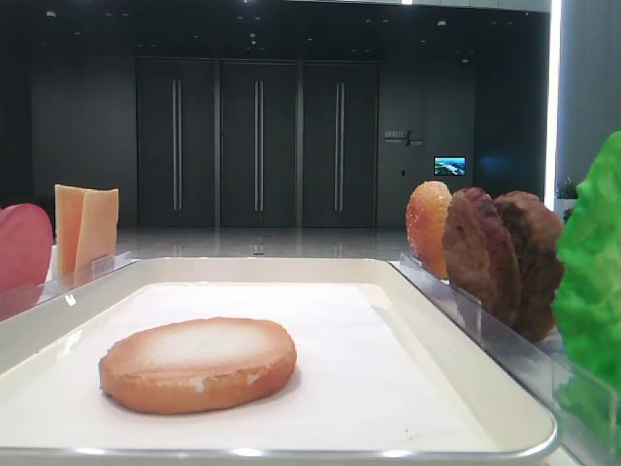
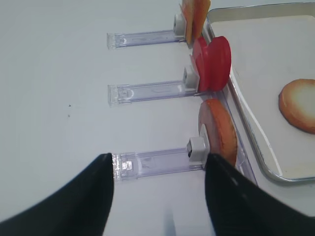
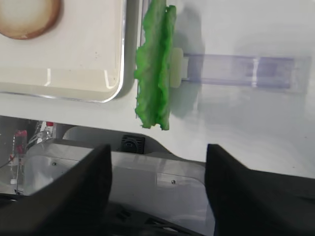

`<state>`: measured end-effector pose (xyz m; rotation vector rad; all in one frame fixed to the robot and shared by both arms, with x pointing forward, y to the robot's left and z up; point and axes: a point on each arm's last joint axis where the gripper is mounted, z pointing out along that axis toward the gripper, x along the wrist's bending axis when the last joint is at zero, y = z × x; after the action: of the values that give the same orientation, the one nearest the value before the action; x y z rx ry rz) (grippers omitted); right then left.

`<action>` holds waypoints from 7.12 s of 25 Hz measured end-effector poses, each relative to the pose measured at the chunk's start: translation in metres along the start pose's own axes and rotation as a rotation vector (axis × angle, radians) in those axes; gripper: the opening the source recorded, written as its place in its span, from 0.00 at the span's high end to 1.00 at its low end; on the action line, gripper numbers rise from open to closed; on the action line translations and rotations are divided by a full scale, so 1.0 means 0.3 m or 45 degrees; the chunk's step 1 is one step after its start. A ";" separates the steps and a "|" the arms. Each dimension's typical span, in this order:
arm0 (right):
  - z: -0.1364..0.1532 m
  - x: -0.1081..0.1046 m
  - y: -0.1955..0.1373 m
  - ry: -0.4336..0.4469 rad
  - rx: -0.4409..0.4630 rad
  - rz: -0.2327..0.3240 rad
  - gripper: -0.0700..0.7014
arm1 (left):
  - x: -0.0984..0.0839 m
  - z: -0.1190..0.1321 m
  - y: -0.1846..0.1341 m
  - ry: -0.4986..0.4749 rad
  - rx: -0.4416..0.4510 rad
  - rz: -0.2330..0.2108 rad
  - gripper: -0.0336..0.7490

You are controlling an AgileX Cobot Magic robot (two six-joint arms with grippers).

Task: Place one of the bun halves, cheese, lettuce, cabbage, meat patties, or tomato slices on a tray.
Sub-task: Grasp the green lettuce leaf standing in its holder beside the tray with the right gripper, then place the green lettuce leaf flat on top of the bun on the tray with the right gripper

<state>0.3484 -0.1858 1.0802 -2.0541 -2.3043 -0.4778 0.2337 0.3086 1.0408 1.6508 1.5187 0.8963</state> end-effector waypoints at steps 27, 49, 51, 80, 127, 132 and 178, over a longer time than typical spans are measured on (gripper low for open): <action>0.242 0.092 0.142 -0.097 0.025 -0.022 0.38 | 0.000 0.000 0.000 0.000 0.000 0.000 0.38; 0.252 0.078 0.143 -0.145 0.013 -0.058 0.41 | 0.000 0.000 0.000 0.000 0.000 0.000 0.38; 0.258 0.073 0.138 -0.152 0.022 -0.058 0.41 | 0.000 0.000 0.000 0.000 0.000 0.000 0.38; 0.251 0.071 0.134 -0.162 0.034 -0.055 0.88 | 0.000 0.000 0.000 0.000 0.000 0.000 0.38; 0.340 0.265 0.205 1.054 -0.261 -0.101 0.88 | 0.000 0.000 0.000 0.001 0.000 0.000 0.38; 0.430 0.236 0.238 1.097 -0.214 -0.086 0.88 | 0.000 0.000 0.000 0.001 0.000 0.000 0.38; 0.586 0.277 0.341 1.131 -0.116 -0.103 0.88 | 0.000 0.000 0.000 0.001 0.001 0.000 0.38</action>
<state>0.4696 -0.0545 0.9522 -1.3301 -1.8141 -1.2084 0.2337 0.3086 1.0407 1.6516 1.5195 0.8969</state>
